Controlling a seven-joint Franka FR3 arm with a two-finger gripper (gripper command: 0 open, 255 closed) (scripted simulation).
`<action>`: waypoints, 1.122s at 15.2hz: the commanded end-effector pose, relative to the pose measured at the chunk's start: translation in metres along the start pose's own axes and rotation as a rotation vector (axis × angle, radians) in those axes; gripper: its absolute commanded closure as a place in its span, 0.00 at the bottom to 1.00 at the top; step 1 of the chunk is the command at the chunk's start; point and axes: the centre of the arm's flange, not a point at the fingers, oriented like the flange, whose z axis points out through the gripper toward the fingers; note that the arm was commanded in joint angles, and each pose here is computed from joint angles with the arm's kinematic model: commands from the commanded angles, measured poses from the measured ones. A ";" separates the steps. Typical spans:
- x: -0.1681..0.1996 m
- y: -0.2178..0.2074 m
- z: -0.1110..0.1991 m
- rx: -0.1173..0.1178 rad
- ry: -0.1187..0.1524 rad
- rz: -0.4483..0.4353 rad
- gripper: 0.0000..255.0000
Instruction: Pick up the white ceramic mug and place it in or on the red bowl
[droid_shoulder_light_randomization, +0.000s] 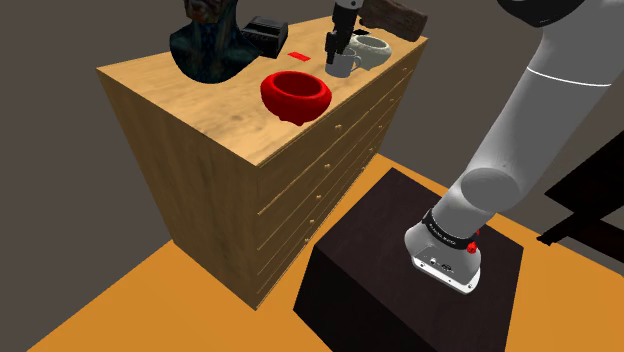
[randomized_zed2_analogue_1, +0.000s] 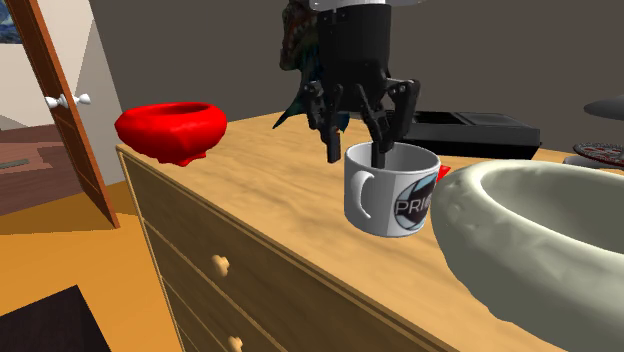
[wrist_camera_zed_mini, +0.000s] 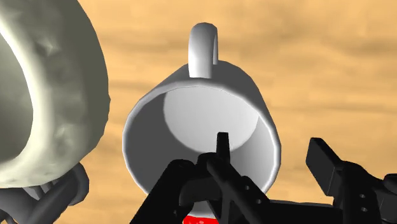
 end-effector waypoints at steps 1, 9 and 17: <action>0.000 0.000 0.000 0.000 0.000 0.000 1.00; 0.000 0.000 0.000 0.000 0.000 0.000 1.00; 0.002 0.002 -0.042 0.000 0.000 0.000 1.00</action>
